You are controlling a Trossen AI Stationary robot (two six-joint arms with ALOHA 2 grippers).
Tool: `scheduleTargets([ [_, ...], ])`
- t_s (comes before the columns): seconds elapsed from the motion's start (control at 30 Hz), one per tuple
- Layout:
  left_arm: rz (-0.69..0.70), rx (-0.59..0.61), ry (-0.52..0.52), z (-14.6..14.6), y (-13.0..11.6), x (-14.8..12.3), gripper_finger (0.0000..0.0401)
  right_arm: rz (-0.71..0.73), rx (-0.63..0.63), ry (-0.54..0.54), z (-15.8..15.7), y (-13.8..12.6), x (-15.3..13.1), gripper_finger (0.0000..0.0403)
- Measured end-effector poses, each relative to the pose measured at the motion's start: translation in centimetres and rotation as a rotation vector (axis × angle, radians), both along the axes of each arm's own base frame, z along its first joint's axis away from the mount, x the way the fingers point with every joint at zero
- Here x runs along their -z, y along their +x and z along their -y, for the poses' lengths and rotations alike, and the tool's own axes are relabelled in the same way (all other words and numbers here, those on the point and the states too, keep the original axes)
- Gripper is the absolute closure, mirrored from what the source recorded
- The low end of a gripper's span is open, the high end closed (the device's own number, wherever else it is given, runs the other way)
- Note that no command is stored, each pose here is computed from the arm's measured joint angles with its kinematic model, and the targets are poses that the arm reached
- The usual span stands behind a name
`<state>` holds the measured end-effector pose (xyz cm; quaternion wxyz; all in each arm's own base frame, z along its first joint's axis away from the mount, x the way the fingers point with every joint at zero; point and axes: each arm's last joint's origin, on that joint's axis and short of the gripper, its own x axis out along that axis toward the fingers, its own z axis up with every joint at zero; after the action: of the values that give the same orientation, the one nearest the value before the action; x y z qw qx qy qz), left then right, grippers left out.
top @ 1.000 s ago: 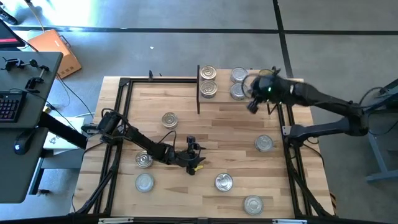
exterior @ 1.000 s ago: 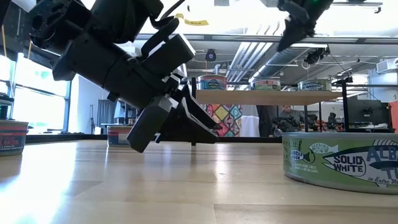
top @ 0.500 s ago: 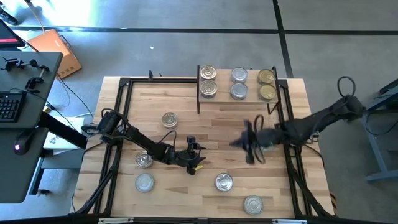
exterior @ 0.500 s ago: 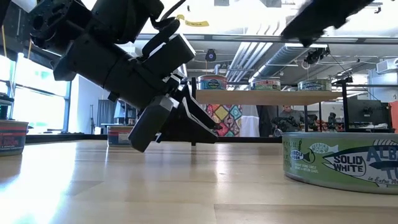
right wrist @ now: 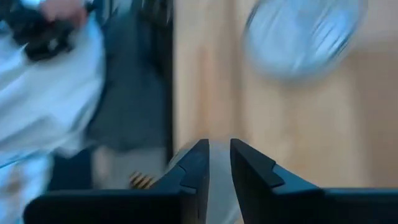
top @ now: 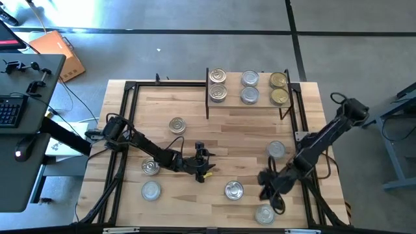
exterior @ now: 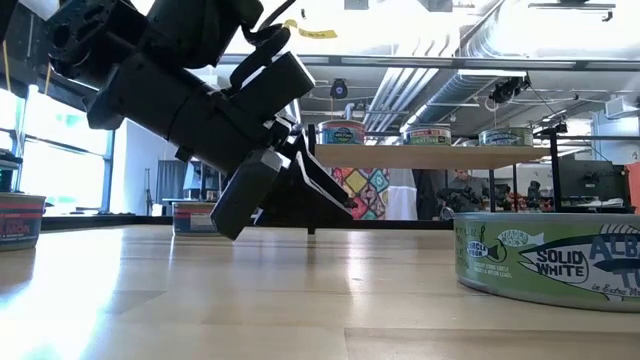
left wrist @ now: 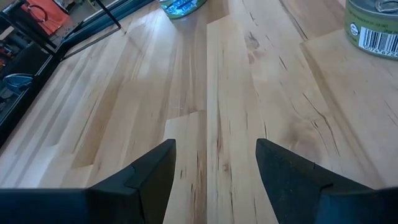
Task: Stack canned seafood by type on shelf
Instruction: Stack the green white tuna can on top of the other green white tuna can on the shelf
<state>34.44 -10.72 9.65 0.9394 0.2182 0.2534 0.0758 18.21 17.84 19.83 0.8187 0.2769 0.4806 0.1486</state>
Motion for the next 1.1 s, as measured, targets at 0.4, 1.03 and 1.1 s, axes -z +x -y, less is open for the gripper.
scheduleTargets([
  [0.4,0.024,0.0,-0.008,0.0,0.1,-0.2,0.0188,-0.075,-0.125,0.051,-4.5,0.5,3.3,0.04],
  [1.03,0.027,0.0,-0.009,0.0,0.1,-0.2,0.0188,-0.147,0.333,-0.346,-0.6,4.3,6.1,0.0403],
  [1.1,0.027,0.0,-0.009,0.0,0.1,-0.2,0.0188,-0.166,0.432,-0.373,0.5,4.7,6.2,0.0403],
])
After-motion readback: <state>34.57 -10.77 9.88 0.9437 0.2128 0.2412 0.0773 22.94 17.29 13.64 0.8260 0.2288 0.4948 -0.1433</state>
